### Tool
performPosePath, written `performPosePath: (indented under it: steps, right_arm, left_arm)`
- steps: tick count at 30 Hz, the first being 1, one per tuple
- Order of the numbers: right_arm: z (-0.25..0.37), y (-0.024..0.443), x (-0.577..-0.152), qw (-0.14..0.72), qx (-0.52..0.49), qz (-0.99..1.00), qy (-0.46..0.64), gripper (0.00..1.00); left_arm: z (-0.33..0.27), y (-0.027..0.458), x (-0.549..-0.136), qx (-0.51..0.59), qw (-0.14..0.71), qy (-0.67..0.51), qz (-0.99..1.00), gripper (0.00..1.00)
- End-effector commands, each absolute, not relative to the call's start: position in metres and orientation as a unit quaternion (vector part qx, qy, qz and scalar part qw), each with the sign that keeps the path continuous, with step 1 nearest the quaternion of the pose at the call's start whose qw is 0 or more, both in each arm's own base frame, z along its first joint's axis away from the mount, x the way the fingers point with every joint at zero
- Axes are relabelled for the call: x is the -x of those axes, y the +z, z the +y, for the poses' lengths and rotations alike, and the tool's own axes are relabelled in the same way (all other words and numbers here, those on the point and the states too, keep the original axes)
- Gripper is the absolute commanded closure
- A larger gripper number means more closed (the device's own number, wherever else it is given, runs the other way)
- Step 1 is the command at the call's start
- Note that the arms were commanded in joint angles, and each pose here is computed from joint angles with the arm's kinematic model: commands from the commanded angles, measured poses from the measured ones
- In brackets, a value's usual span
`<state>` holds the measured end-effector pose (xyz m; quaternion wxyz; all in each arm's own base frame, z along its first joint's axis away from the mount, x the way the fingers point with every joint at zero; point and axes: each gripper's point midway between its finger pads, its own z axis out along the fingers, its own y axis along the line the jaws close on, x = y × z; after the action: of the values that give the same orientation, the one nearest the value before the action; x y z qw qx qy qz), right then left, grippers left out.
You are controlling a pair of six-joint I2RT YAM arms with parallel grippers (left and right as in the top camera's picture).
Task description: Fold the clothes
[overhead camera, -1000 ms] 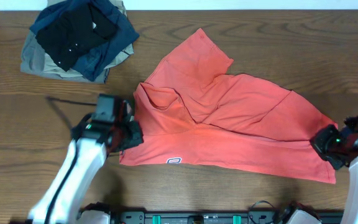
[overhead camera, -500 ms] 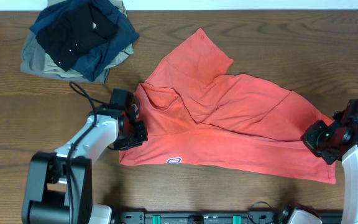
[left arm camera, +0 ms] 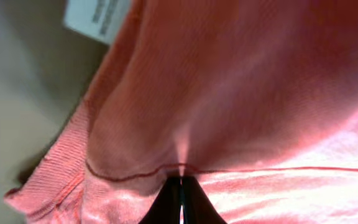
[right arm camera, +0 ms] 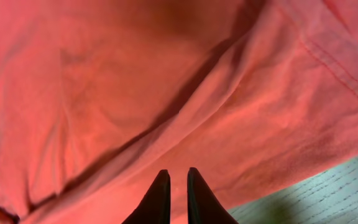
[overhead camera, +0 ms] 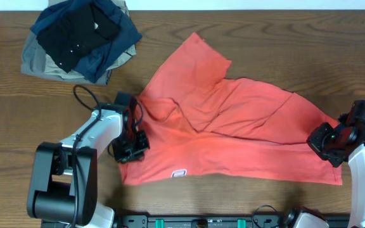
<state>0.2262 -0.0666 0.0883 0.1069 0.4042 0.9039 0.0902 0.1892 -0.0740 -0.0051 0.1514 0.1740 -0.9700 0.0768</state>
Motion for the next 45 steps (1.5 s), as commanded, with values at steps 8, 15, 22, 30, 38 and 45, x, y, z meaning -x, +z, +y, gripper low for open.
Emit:
performPosePath:
  steps: [8, 15, 22, 30, 38, 45]
  right_arm:
    - [-0.068, 0.091, -0.229, 0.111, -0.405, 0.904, 0.082, 0.86]
    - [-0.070, 0.096, -0.232, 0.120, -0.388, 0.910, 0.080, 0.67]
    - [-0.066, 0.139, -0.261, 0.172, -0.345, 0.917, 0.105, 0.22]
    - [-0.037, 0.172, -0.282, 0.204, -0.277, 0.932, 0.115, 0.12]
    - [-0.007, 0.155, -0.284, 0.161, -0.233, 0.951, 0.123, 0.11]
    - [0.005, 0.134, -0.279, 0.109, -0.211, 0.964, 0.117, 0.10]
  left_arm:
    - [-0.047, 0.035, -0.140, -0.179, 0.161, 0.013, -0.970, 0.94]
    - [-0.049, 0.078, -0.144, -0.183, 0.054, 0.056, -0.980, 0.94]
    - [-0.067, 0.133, -0.192, -0.134, -0.059, 0.122, -0.982, 0.23]
    - [-0.088, 0.212, -0.314, -0.026, -0.206, 0.144, -0.967, 0.02]
    - [-0.122, 0.183, -0.440, 0.086, -0.223, 0.125, -0.963, 0.02]
    - [-0.137, 0.104, -0.507, 0.126, -0.243, 0.103, -0.956, 0.02]
